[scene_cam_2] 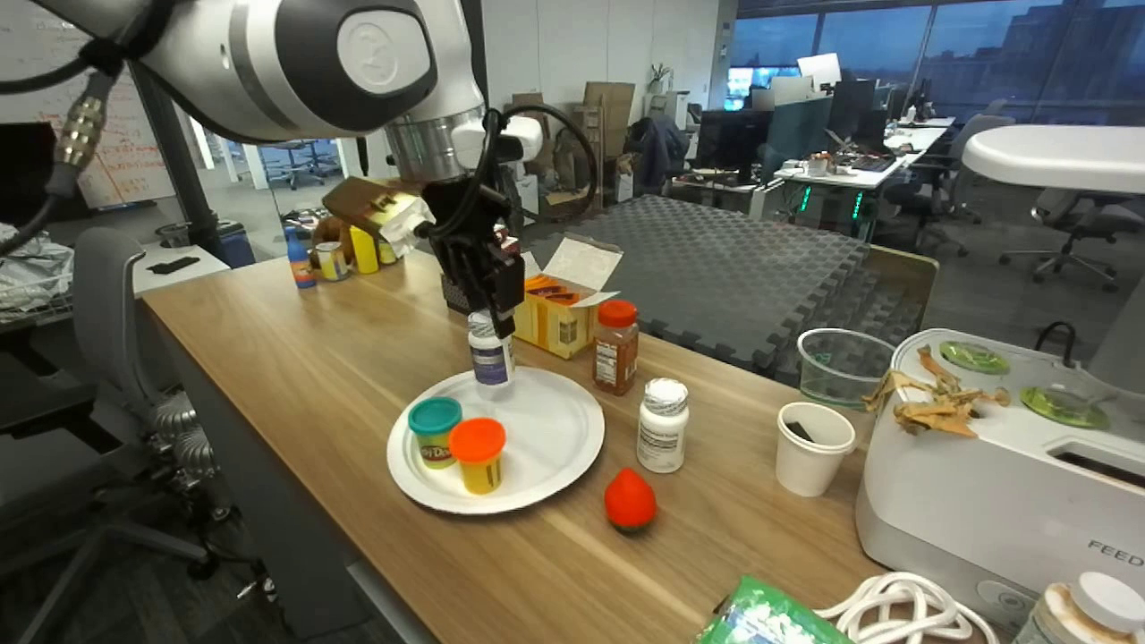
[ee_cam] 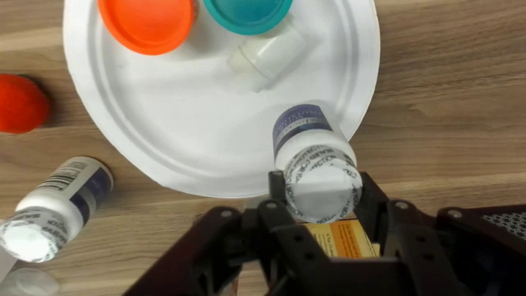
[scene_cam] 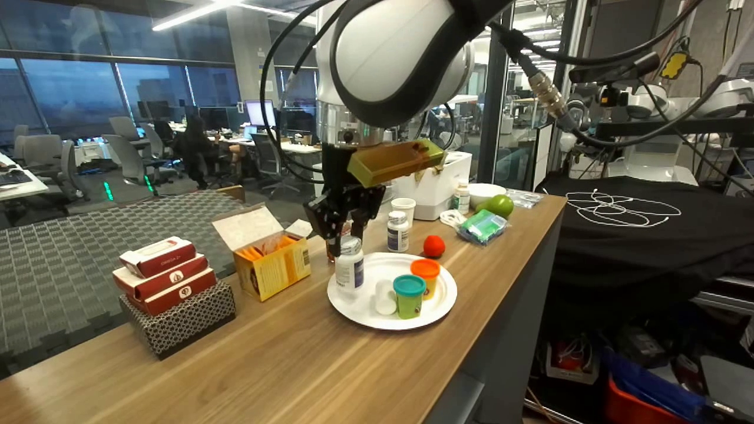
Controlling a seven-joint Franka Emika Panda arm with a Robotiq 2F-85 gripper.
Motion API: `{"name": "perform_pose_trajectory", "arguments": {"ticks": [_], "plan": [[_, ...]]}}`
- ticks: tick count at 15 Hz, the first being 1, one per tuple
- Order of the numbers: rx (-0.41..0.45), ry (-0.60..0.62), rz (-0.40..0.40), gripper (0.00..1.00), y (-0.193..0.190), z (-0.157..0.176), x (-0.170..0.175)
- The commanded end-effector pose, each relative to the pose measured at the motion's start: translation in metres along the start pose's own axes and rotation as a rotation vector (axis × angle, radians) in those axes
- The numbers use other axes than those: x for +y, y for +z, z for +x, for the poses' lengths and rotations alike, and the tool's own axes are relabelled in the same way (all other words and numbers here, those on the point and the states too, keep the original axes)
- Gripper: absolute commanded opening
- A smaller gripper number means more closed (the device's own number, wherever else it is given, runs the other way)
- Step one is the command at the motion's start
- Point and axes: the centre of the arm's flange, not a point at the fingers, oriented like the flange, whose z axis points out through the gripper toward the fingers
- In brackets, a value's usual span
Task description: Put the bottles on the tray
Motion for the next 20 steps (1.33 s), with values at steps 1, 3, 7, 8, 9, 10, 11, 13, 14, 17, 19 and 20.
{"name": "perform_pose_trajectory", "arguments": {"ticks": [1, 3, 7, 8, 9, 10, 11, 13, 14, 17, 19, 20], "plan": [[-0.003, -0.022, 0.051, 0.20, 0.008, 0.011, -0.010], [-0.014, -0.027, 0.059, 0.20, 0.010, 0.006, -0.011], [-0.011, -0.034, 0.049, 0.20, 0.008, -0.002, -0.008], [-0.008, -0.030, 0.046, 0.20, 0.007, -0.002, -0.007], [-0.004, -0.026, 0.046, 0.20, 0.005, -0.002, -0.005], [0.000, -0.024, 0.042, 0.20, 0.004, -0.002, -0.004], [0.007, -0.016, 0.036, 0.20, 0.004, -0.002, -0.001], [0.008, -0.007, 0.027, 0.20, 0.004, -0.002, 0.004], [0.005, -0.001, 0.027, 0.20, 0.005, -0.004, 0.007], [-0.012, 0.009, 0.028, 0.20, 0.012, -0.009, 0.014], [-0.027, 0.009, 0.033, 0.20, 0.017, -0.015, 0.014], [-0.034, 0.007, 0.035, 0.20, 0.020, -0.018, 0.014]]}}
